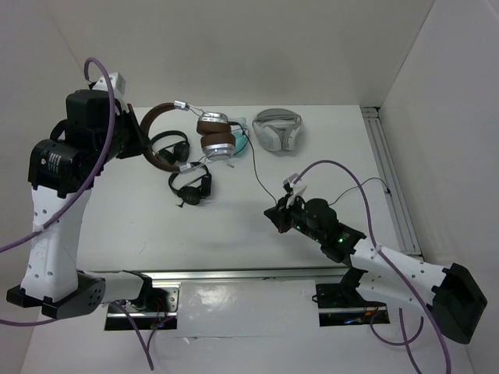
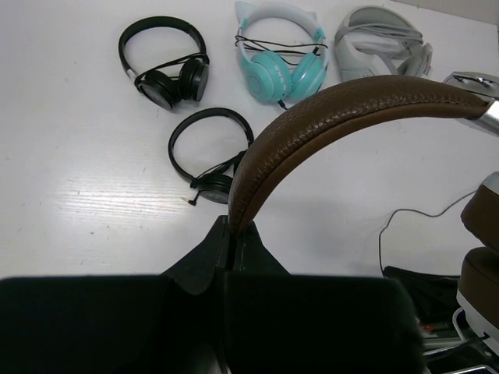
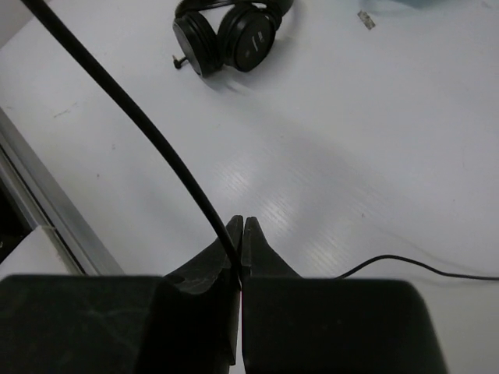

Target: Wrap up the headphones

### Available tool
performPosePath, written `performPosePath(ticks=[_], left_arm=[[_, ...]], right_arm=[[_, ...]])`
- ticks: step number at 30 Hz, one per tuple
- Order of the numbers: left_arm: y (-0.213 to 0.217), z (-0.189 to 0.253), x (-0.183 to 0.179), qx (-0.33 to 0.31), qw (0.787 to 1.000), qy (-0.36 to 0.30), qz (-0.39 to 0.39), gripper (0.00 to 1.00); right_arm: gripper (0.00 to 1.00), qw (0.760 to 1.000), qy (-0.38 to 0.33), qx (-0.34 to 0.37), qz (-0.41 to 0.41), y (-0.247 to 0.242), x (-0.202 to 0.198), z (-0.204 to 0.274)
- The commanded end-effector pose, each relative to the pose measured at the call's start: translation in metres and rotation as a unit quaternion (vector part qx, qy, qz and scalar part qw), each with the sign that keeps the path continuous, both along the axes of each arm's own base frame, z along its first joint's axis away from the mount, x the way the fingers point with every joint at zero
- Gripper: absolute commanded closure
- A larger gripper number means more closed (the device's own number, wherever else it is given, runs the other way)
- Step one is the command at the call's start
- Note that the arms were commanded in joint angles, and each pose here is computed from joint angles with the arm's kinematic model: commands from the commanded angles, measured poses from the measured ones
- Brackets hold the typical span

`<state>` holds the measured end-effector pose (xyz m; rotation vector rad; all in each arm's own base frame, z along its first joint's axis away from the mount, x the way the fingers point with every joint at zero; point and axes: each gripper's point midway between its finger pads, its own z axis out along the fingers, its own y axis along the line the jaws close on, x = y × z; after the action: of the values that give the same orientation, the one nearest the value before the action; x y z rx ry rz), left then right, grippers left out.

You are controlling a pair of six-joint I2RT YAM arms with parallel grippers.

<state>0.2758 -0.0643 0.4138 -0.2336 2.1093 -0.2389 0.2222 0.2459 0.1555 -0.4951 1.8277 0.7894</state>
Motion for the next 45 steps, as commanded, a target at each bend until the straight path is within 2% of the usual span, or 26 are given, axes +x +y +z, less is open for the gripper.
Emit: performPosePath(ticks=[1, 2, 3, 5, 7, 8, 9, 10, 12, 14, 16, 17, 18, 19, 21, 28, 34, 39, 43, 45], left_arm=[[0.009, 0.012, 0.008, -0.015, 0.998, -0.046, 0.039, 1.0], [0.015, 0.012, 0.004, -0.01, 0.997, -0.055, 0.053, 1.0], [0.018, -0.009, 0.007, 0.001, 0.998, -0.035, 0.06, 1.0], [0.022, -0.008, 0.006, 0.001, 0.995, -0.066, 0.073, 1.0], [0.026, -0.032, 0.009, 0.013, 0.995, -0.054, 0.085, 1.0], [0.027, -0.032, 0.013, 0.016, 0.994, -0.065, 0.091, 1.0], [0.029, -0.047, 0.016, 0.026, 0.993, -0.051, 0.099, 1.0], [0.028, -0.052, 0.018, 0.031, 0.993, -0.048, 0.101, 1.0], [0.031, -0.061, 0.021, 0.046, 0.992, -0.041, 0.113, 1.0], [0.025, -0.078, 0.025, 0.068, 0.991, -0.021, 0.11, 1.0], [0.021, -0.089, 0.027, 0.078, 0.991, -0.009, 0.11, 1.0], [0.014, -0.092, 0.028, 0.084, 0.991, -0.007, 0.101, 1.0], [0.015, -0.098, 0.029, 0.101, 0.989, -0.002, 0.109, 1.0], [0.009, -0.098, 0.029, 0.112, 0.988, -0.004, 0.105, 1.0], [0.005, -0.102, 0.026, 0.123, 0.987, -0.001, 0.103, 1.0], [-0.004, -0.13, 0.019, 0.159, 0.983, 0.019, 0.088, 1.0], [-0.042, -0.168, 0.006, 0.171, 0.984, 0.031, -0.023, 1.0], [-0.083, -0.168, -0.008, 0.156, 0.98, 0.011, -0.126, 1.0], [-0.124, -0.161, -0.028, 0.12, 0.961, -0.021, -0.25, 1.0], [-0.151, -0.154, -0.054, 0.08, 0.936, -0.032, -0.341, 1.0]], right_arm=[[1.0, 0.997, -0.023, -0.01, -0.073, -0.007, 0.01, 0.027], [1.0, 0.996, -0.021, -0.004, -0.091, -0.009, 0.008, 0.035], [1.0, 0.996, -0.014, -0.021, -0.09, -0.007, -0.003, 0.032], [1.0, 0.989, -0.029, -0.023, -0.141, -0.018, -0.001, 0.054], [1.0, 0.987, -0.024, -0.059, -0.145, -0.02, -0.015, 0.056], [1.0, 0.984, -0.033, -0.048, -0.169, -0.025, -0.013, 0.079], [1.0, 0.982, -0.023, -0.086, -0.165, -0.026, -0.019, 0.071], [1.0, 0.98, -0.03, -0.078, -0.182, -0.028, -0.017, 0.091], [1.0, 0.975, -0.032, -0.117, -0.185, -0.03, -0.024, 0.091], [1.0, 0.975, -0.053, -0.119, -0.18, -0.021, -0.035, 0.114], [1.0, 0.971, -0.07, -0.169, -0.155, -0.01, -0.048, 0.113], [1.0, 0.97, -0.08, -0.163, -0.164, -0.008, -0.048, 0.133], [1.0, 0.964, -0.088, -0.202, -0.148, -0.001, -0.054, 0.126], [1.0, 0.963, -0.097, -0.198, -0.157, 0.002, -0.055, 0.143], [1.0, 0.955, -0.112, -0.231, -0.147, 0.01, -0.064, 0.142], [1.0, 0.946, -0.155, -0.233, -0.16, 0.016, -0.075, 0.178], [1.0, 0.934, -0.188, -0.265, -0.149, 0.023, -0.072, 0.187], [1.0, 0.928, -0.205, -0.272, -0.147, 0.022, -0.07, 0.199], [1.0, 0.927, -0.207, -0.282, -0.132, 0.019, -0.072, 0.198], [1.0, 0.933, -0.201, -0.277, -0.115, 0.019, -0.075, 0.196]])
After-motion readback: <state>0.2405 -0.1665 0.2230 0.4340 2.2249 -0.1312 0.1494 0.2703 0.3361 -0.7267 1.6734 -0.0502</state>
